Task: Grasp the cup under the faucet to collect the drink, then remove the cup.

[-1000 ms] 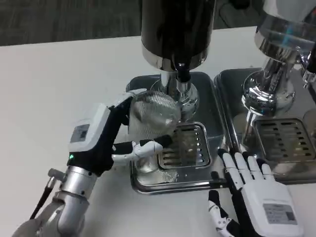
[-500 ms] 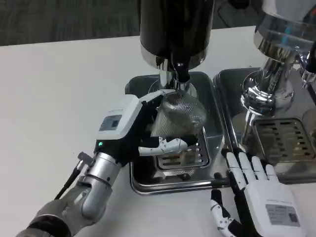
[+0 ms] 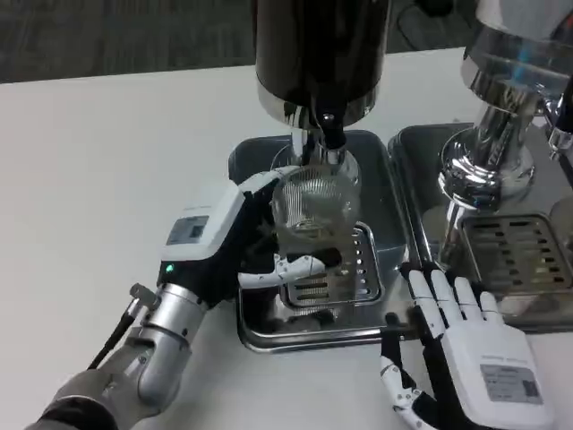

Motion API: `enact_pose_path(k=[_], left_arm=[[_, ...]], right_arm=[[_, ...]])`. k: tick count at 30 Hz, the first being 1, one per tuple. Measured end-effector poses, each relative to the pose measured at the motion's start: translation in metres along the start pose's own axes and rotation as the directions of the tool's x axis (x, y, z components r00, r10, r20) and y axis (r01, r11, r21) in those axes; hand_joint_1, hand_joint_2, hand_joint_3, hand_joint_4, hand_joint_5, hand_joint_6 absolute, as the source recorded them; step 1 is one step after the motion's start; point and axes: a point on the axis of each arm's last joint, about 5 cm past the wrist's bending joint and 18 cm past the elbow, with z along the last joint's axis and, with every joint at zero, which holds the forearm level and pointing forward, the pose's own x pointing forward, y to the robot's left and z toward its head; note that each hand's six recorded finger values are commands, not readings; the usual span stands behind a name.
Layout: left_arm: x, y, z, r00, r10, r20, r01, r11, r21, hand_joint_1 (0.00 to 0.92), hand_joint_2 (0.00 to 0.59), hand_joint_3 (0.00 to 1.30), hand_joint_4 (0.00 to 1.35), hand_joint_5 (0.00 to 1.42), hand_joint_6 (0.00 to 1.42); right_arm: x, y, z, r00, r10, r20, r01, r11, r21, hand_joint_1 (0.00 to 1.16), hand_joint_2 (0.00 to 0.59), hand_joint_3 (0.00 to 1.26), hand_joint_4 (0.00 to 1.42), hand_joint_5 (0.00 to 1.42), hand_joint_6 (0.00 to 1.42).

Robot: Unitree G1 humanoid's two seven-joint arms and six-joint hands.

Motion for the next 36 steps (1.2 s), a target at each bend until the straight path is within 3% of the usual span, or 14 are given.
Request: enact_pose_path(k=[5, 9, 12, 23, 25, 27, 36], left_arm=[[-0.003, 0.0, -0.0026, 1.0, -0.009, -0.013, 0.009, 1.0, 0.013, 0.263, 0.098, 0.27, 0.27, 0.57, 0.6], [-0.005, 0.0, -0.0033, 0.999, -0.029, -0.015, 0.03, 1.0, 0.011, 0.147, 0.081, 0.2, 0.19, 0.49, 0.49], [-0.005, 0.0, -0.0033, 0.999, -0.048, -0.014, 0.048, 0.999, 0.004, 0.009, 0.026, 0.1, 0.09, 0.4, 0.45], [-0.011, -0.002, -0.0037, 0.999, -0.041, -0.008, 0.041, 0.999, 0.016, 0.0, 0.0, 0.02, 0.0, 0.31, 0.37], [-0.023, -0.003, -0.0076, 0.999, -0.034, -0.019, 0.034, 0.999, 0.002, 0.0, 0.0, 0.02, 0.0, 0.3, 0.3], [-0.028, 0.002, -0.011, 1.0, -0.003, -0.018, 0.003, 1.0, -0.016, 0.0, 0.0, 0.03, 0.0, 0.24, 0.19], [-0.04, 0.025, -0.0224, 0.99, 0.133, -0.041, -0.135, 0.99, -0.045, 0.0, 0.006, 0.02, 0.0, 0.13, 0.03]], right_arm=[[0.0, -0.0002, 0.0, 1.0, -0.001, 0.001, 0.001, 1.0, 0.001, 0.13, 0.483, 0.03, 0.0, 0.0, 0.0], [0.0, -0.0002, -0.0002, 1.0, -0.001, 0.0, 0.001, 1.0, 0.001, 0.13, 0.483, 0.03, 0.0, 0.0, 0.0], [0.0, -0.0002, -0.0002, 1.0, 0.0, 0.0, 0.0, 1.0, 0.001, 0.13, 0.483, 0.03, 0.0, 0.0, 0.0], [0.0, -0.0021, -0.0049, 0.9994, 0.033, 0.006, -0.033, 0.999, -0.014, 0.13, 0.483, 0.03, 0.0, 0.0, 0.0], [0.0, -0.0026, -0.0059, 0.9994, 0.034, 0.008, -0.033, 0.999, -0.019, 0.13, 0.483, 0.03, 0.0, 0.0, 0.0], [0.0, -0.0029, -0.0063, 0.9994, 0.033, 0.01, -0.032, 0.999, -0.021, 0.13, 0.483, 0.03, 0.0, 0.0, 0.0], [0.004, -0.0047, -0.0064, 0.9995, 0.022, 0.024, -0.022, 1.0, -0.016, 0.13, 0.483, 0.03, 0.0, 0.0, 0.0]])
